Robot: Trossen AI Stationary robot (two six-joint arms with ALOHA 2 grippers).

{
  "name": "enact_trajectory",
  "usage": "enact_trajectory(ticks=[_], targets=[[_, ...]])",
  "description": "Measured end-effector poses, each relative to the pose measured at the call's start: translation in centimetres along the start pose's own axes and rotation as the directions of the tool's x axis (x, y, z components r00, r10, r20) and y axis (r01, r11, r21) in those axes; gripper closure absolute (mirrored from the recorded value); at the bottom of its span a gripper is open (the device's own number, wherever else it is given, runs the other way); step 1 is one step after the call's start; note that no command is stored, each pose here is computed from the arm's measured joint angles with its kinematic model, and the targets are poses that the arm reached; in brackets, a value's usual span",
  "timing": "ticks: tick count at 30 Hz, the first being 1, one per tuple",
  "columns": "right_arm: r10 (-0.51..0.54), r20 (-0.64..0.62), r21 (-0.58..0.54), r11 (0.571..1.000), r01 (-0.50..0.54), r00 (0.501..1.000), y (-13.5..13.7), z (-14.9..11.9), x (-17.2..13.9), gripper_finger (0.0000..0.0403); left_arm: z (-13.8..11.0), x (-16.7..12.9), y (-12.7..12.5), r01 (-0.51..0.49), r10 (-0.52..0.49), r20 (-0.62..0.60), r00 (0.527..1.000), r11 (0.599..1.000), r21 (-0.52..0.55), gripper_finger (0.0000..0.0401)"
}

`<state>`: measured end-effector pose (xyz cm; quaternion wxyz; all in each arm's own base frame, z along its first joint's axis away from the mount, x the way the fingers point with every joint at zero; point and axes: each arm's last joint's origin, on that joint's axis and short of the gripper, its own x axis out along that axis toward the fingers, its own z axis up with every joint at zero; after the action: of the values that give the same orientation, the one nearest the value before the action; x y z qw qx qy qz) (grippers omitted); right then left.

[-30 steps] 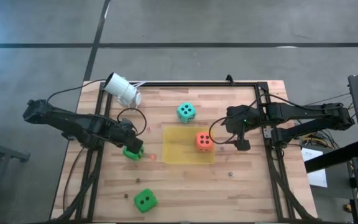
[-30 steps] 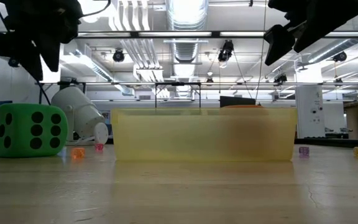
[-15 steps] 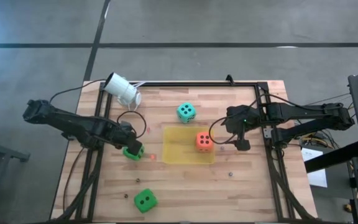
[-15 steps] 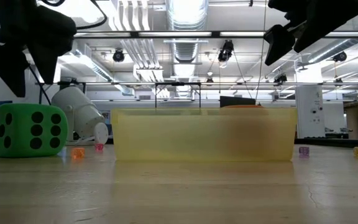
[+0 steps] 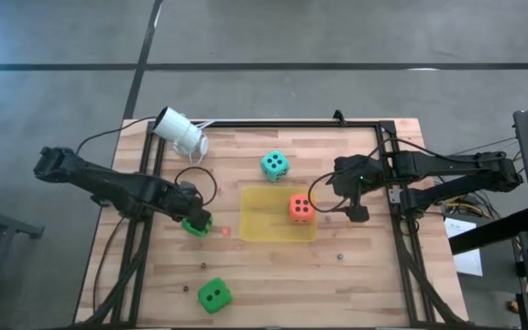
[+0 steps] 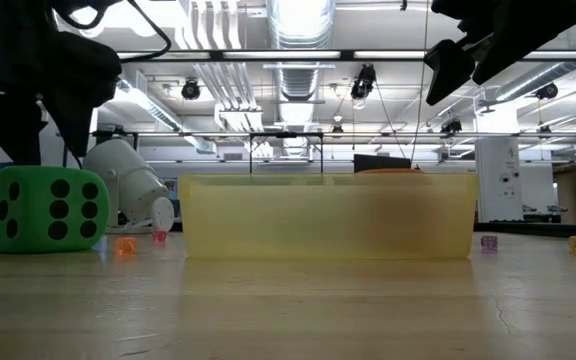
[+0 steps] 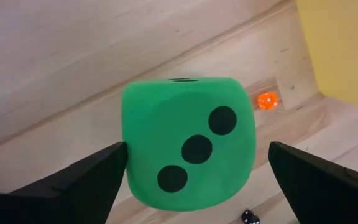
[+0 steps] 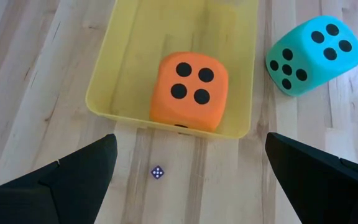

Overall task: Pick & Place Dice
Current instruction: Put the top big green dice into the yellow bin

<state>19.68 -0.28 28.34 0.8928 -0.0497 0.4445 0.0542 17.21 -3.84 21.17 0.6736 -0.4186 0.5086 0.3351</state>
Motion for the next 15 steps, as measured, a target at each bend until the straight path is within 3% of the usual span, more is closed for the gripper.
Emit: enact_trajectory(ticks=[15], targets=[[0.000, 0.000, 0.000, 1.000, 0.000, 1.000, 0.00, 0.00, 0.00, 0.0003, -0.02, 0.08, -0.03, 0.008, -0.008, -0.009, 1.000, 0.999, -0.039, 0.0001]])
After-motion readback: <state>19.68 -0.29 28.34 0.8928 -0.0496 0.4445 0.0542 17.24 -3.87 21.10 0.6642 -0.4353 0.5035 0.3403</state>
